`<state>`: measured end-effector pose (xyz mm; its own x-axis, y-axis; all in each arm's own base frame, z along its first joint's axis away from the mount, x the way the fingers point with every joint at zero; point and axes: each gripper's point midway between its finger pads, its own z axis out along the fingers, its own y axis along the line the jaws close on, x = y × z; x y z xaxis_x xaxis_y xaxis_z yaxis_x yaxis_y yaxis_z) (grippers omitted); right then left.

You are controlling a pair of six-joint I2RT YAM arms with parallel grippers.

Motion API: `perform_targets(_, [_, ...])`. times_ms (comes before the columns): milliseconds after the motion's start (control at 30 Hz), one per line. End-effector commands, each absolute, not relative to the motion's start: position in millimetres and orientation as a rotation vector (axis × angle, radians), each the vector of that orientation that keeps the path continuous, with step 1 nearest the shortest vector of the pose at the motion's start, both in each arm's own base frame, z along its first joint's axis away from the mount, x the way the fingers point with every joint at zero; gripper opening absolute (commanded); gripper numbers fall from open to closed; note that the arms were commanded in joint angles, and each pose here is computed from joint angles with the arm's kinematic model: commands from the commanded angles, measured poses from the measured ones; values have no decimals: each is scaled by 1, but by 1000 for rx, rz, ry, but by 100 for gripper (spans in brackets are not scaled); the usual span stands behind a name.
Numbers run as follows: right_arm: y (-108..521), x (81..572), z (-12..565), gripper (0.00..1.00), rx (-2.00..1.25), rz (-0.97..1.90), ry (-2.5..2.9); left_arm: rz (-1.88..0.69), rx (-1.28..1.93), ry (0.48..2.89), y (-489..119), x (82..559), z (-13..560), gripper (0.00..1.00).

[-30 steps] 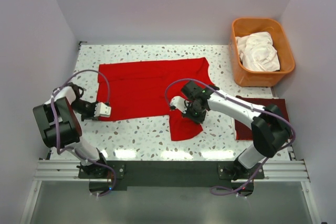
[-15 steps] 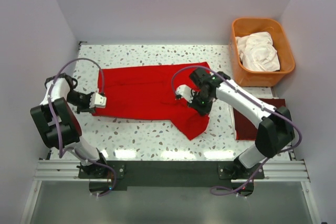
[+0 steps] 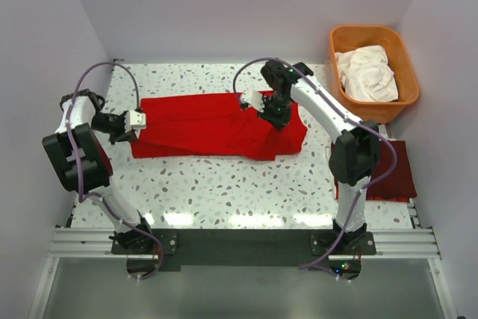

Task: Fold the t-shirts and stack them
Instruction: Fold the tshirt

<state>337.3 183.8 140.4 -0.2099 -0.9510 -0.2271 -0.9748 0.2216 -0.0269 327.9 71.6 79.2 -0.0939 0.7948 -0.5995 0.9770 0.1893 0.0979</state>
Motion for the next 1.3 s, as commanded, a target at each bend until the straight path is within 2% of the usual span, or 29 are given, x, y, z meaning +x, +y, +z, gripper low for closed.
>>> perform_targets(0, [177, 351, 161, 0, -1907, 154, 2239, -414, 1565, 1906, 73, 353, 89, 0])
perform_targets(667, [171, 426, 162, 0, -1908, 31, 2126, -382, 1466, 1909, 82, 403, 85, 0])
perform_targets(1267, [165, 468, 150, 0, -1934, -61, 2031, -328, 1463, 1896, 77, 433, 84, 0])
